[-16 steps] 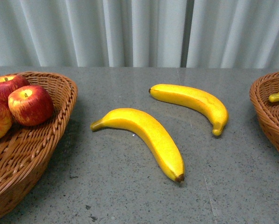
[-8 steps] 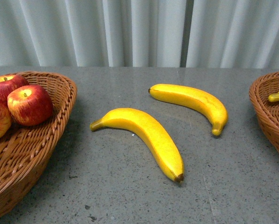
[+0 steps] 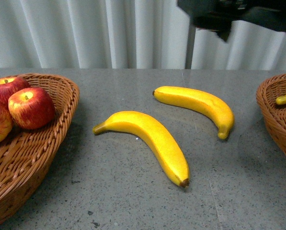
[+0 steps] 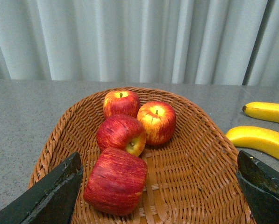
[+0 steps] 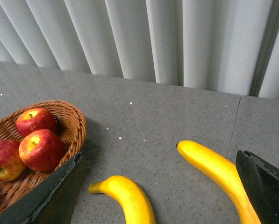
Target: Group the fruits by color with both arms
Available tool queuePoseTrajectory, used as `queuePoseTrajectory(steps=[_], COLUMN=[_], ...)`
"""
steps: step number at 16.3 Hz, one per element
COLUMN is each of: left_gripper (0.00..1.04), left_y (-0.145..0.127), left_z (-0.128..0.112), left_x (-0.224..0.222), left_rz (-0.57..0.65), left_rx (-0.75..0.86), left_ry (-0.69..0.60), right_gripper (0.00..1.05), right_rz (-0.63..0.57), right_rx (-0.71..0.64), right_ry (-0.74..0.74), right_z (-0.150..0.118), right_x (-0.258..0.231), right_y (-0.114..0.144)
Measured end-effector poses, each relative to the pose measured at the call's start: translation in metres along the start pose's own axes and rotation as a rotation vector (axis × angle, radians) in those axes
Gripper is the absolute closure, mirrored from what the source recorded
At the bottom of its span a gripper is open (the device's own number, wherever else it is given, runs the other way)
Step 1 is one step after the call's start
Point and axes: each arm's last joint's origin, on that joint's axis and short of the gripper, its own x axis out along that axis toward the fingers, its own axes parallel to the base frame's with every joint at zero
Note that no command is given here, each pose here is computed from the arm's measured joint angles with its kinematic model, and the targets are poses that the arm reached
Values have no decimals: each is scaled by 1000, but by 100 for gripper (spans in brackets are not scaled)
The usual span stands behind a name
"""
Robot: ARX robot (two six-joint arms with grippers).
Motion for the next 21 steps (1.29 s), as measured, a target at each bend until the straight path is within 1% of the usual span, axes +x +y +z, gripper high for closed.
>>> queuePoseTrajectory(steps=[2,3,4,6,7,18,19,21], left_gripper=[7,7,7,7,7,7,7,7], left_y=[0,0,0,0,0,0,0,0], left_z=[0,0,0,0,0,0,0,0], left_x=[0,0,0,0,0,0,0,0], left_rz=[0,0,0,0,0,0,0,0], left_rx=[0,0,0,0,0,0,0,0], left_ry=[0,0,0,0,0,0,0,0], right_gripper=[6,6,6,6,6,6,7,25], right_rz=[-8,-22,-33,-52,-56,-52,-51,-52], right_rx=[-17,-50,-92,-133,-147,-294,-310,-315], right_ry=[82,182,276,386,416,640,663,674], right_z=[-2,-14,-29,-46,-51,-89,-96,-99], right_x=[45,75,84,89,90,89,87,87], right_y=[13,23,28,26,26,26,27,26])
